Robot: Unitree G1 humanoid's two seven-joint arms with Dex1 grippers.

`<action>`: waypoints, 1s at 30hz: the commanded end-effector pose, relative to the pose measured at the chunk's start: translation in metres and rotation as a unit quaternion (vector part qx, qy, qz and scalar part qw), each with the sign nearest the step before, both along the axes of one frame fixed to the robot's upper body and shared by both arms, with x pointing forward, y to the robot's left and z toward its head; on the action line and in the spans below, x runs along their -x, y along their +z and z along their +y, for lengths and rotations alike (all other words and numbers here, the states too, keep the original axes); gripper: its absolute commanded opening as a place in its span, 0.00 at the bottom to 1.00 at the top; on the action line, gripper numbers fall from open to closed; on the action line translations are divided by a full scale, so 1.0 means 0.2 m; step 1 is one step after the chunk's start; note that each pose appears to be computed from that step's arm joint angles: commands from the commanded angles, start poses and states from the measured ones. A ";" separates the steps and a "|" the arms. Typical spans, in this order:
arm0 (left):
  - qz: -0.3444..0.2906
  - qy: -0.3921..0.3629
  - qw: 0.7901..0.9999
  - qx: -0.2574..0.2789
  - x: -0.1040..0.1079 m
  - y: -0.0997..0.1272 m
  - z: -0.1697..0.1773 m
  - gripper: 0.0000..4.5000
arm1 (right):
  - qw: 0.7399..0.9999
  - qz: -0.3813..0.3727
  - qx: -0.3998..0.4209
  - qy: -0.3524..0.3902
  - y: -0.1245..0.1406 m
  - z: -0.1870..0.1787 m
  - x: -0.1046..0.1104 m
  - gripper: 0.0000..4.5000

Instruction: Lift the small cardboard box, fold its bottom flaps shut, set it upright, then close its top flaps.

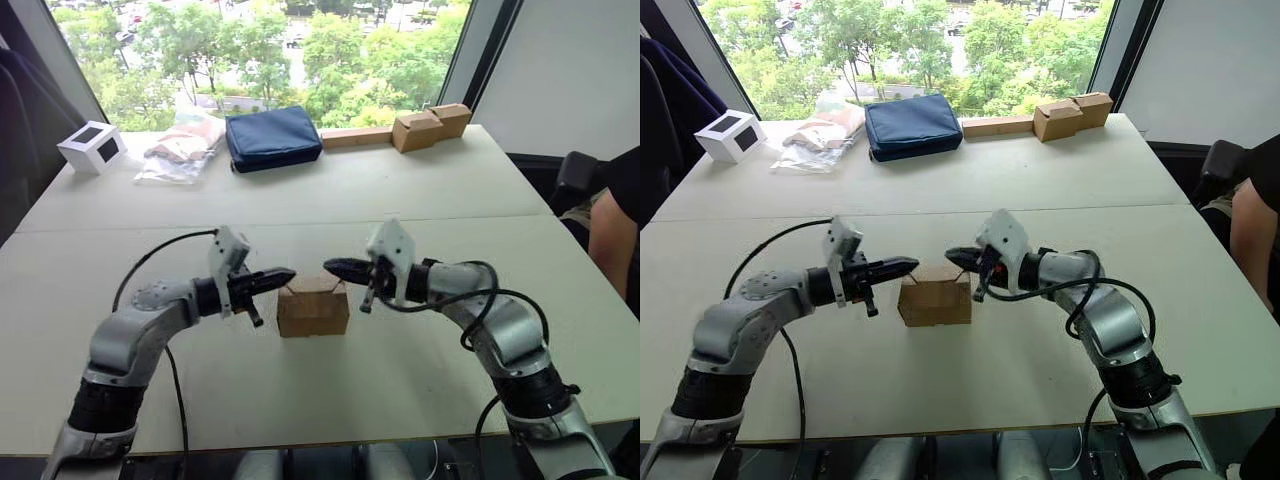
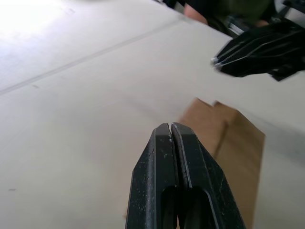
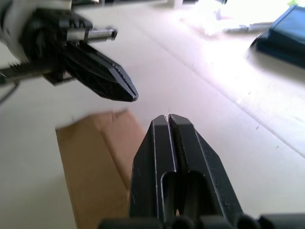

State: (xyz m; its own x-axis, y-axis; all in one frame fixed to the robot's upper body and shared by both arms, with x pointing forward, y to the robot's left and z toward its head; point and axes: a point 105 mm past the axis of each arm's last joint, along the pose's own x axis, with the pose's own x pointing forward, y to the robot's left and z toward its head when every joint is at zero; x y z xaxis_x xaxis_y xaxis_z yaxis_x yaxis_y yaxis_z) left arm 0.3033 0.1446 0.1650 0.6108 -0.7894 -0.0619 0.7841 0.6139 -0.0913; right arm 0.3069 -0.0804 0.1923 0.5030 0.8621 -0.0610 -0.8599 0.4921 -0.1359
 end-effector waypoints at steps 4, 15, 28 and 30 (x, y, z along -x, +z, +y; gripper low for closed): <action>0.071 0.005 0.997 -0.007 0.20 -0.10 0.15 0.01 | 0.998 0.059 -0.017 -0.028 -0.02 -0.20 0.10 0.00; 0.157 0.039 0.984 -0.080 0.44 -0.36 0.29 0.01 | 0.981 0.160 0.089 -0.068 -0.36 -0.46 0.22 0.00; 0.157 0.038 0.984 -0.077 0.42 -0.36 0.32 0.01 | 0.972 0.203 0.117 -0.035 -0.44 -0.47 0.28 0.00; 0.156 0.042 0.984 -0.070 0.42 -0.36 0.32 0.01 | 0.971 0.204 0.124 -0.035 -0.46 -0.47 0.29 0.00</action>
State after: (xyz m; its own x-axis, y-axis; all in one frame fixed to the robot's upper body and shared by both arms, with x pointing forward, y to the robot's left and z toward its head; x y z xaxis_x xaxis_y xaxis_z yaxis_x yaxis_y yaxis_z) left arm 0.2180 0.2083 0.0868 0.5947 -0.7069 -0.3829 0.6714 0.6987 -0.2470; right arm 0.2504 -0.1755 0.0991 0.4577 0.7575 -0.4655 -0.8223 0.5598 0.1023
